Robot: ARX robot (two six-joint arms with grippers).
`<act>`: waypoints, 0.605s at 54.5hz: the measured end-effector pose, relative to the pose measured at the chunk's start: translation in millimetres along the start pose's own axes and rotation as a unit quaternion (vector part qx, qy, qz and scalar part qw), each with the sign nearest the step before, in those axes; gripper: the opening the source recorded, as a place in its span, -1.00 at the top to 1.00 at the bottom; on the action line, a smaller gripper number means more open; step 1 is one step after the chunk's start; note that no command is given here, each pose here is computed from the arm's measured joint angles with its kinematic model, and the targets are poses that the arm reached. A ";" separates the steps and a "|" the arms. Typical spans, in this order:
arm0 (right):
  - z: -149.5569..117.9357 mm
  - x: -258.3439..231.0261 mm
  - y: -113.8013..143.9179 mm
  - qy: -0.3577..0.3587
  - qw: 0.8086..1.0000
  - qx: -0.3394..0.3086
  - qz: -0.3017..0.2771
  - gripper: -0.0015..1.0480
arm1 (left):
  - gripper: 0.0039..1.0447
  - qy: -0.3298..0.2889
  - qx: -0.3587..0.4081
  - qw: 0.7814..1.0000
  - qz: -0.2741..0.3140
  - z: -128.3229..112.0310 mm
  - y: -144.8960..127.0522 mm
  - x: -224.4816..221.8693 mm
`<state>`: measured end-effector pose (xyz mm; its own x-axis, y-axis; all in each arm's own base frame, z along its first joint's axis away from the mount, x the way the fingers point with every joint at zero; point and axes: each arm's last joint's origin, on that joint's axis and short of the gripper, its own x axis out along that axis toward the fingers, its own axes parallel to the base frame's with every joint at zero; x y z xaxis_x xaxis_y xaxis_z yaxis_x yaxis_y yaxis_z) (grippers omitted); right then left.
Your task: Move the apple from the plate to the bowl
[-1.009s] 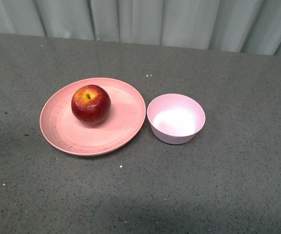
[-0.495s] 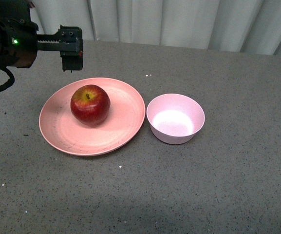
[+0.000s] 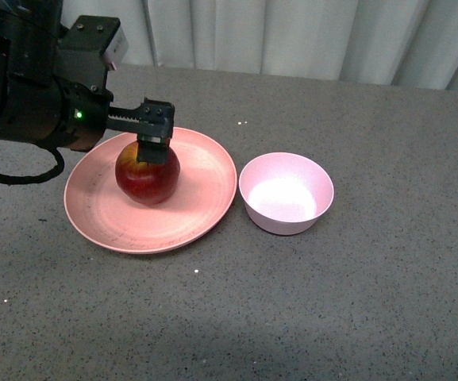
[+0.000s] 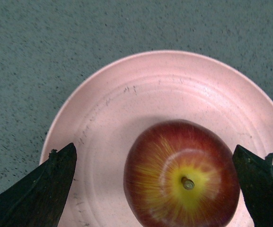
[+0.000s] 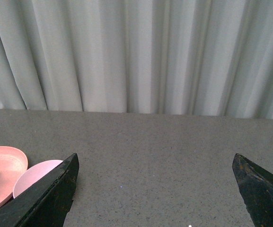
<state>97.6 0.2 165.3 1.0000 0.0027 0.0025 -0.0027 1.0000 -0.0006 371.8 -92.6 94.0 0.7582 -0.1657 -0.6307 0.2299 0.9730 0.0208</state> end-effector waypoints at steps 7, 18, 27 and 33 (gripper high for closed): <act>0.0 0.0 0.0 0.000 1.000 0.000 0.000 -0.82 | -0.88 0.014 0.006 1.000 -0.009 -4.8 -5.4 4.4; 0.0 0.0 0.0 0.000 1.000 0.000 0.000 -0.82 | -0.88 0.022 0.015 1.000 -0.014 -8.7 -10.0 10.7; 0.0 0.0 0.0 0.000 1.000 0.000 0.000 -0.82 | -0.88 0.031 0.019 0.999 -0.014 -13.0 -11.5 14.5; 0.0 0.0 0.0 0.000 1.000 0.000 0.000 -0.82 | -0.88 0.034 0.022 0.999 -0.013 -15.0 -12.2 16.0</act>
<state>97.6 0.2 165.3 1.0000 0.0031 0.0025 -0.0031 1.0000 -0.0006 371.9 -104.7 72.1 0.7086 -0.1783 -0.6827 0.2769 0.9602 0.0366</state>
